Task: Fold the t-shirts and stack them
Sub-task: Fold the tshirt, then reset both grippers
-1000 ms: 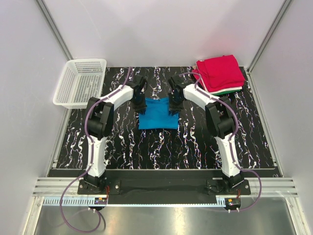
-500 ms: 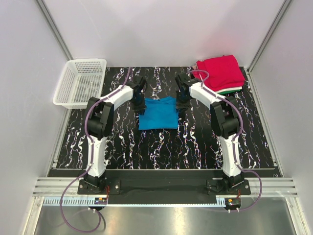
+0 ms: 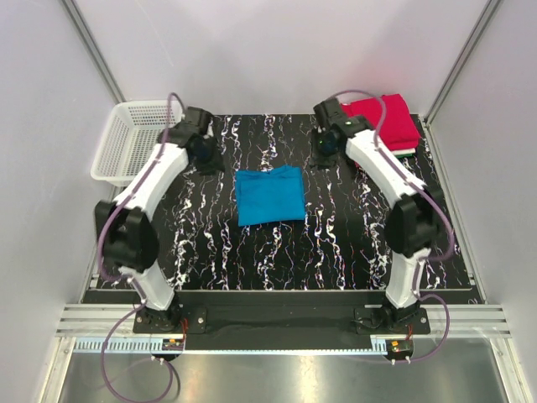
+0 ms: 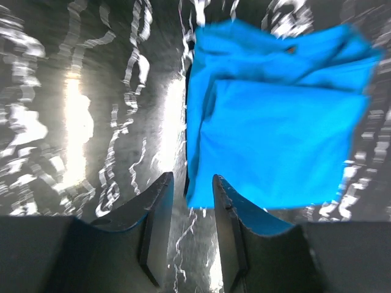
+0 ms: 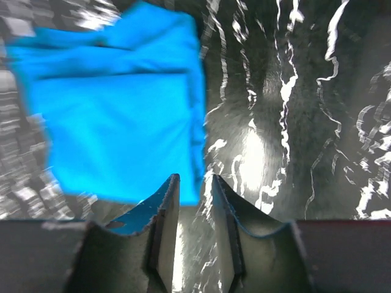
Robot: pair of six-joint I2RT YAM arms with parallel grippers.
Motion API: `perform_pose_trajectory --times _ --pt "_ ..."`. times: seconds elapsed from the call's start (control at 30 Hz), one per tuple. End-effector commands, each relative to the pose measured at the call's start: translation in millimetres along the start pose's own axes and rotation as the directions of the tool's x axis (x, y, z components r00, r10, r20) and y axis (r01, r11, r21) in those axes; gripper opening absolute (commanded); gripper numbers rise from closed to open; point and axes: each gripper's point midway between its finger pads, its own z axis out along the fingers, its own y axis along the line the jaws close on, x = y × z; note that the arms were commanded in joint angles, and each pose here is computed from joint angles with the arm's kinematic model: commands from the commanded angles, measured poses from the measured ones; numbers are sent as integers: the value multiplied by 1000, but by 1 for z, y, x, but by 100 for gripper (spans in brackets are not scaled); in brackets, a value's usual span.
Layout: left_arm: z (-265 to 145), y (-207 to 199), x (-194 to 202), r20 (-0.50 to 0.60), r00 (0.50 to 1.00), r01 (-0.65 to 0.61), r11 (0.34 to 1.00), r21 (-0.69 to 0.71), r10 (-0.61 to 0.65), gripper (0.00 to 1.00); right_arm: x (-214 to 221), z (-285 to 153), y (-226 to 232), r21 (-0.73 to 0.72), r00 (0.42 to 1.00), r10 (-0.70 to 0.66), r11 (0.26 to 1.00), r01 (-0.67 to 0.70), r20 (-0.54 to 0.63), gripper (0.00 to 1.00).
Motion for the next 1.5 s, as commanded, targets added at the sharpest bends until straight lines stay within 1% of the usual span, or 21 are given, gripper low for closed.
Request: perform_pose_trajectory --times 0.0,0.03,0.07,0.1,0.13,0.17,0.2,0.27,0.3,0.4,0.43,0.53,0.67,0.7,0.77,0.87,1.0,1.13,1.23,1.4,1.47 --pt "-48 9 14 16 1000 -9 998 58 8 37 -12 -85 6 -91 993 16 996 -5 119 36" --pt "-54 4 24 -8 1000 -15 994 106 16 37 6 -80 6 -111 998 21 994 -13 63 35" --pt "-58 3 32 -19 1000 -13 992 125 16 37 14 -93 8 -139 997 49 990 -40 58 34" --pt "-68 4 46 -27 1000 4 989 145 0 37 34 -89 4 -141 998 62 988 -60 6 34" --pt "-73 2 54 -34 999 13 985 170 -7 38 48 -94 12 -198 997 67 977 -72 -32 35" --pt "-77 1 62 -31 999 11 982 186 -6 39 50 -114 21 -268 995 100 959 -93 12 37" --pt "-86 2 73 -11 1000 5 979 205 -3 40 79 -100 16 -266 993 107 957 -116 -49 40" --pt "-88 3 86 9 1000 -18 983 182 17 40 102 -116 19 -305 991 120 943 -134 -63 41" --pt "-90 4 98 0 1000 -23 983 182 23 40 121 -111 14 -293 987 123 945 -148 -102 41" --pt "-87 5 120 -28 1000 -8 985 174 13 40 137 -132 14 -342 988 136 927 -154 -77 43" --pt "-93 3 123 -13 1000 -19 983 183 22 40 136 -145 15 -372 990 137 917 -143 -43 45" --pt "-98 -5 140 -7 999 -38 981 190 40 42 138 -152 13 -391 992 124 913 -118 -11 47" --pt "-98 -12 160 -39 999 10 981 194 -2 42 146 -141 28 -418 991 100 899 -128 -89 48" --pt "-100 -17 166 -37 999 -4 981 195 11 43 148 -139 34 -424 989 92 896 -132 -112 48" --pt "-105 -25 171 -25 1000 9 978 206 -4 43 142 -140 51 -465 992 90 877 -122 -90 49" --pt "-107 -40 185 -48 998 -18 973 230 30 45 135 -135 80 -520 990 106 843 -141 -95 49" --pt "-110 -46 189 -23 997 -63 971 229 70 45 150 -128 119 -554 990 21 827 -97 -141 48" --pt "-115 -46 186 -1 998 -68 970 233 71 45 168 -126 134 -576 986 -25 814 -76 -166 47" --pt "-115 -47 184 7 997 -72 970 233 72 45 176 -120 126 -548 986 -16 832 -80 -168 48" --pt "-111 -52 183 -9 996 -82 970 227 86 46 174 -125 123 -543 988 -12 836 -75 -154 49" --pt "-110 -55 181 -7 996 -86 970 226 90 46 172 -124 117 -516 989 4 853 -79 -145 48"
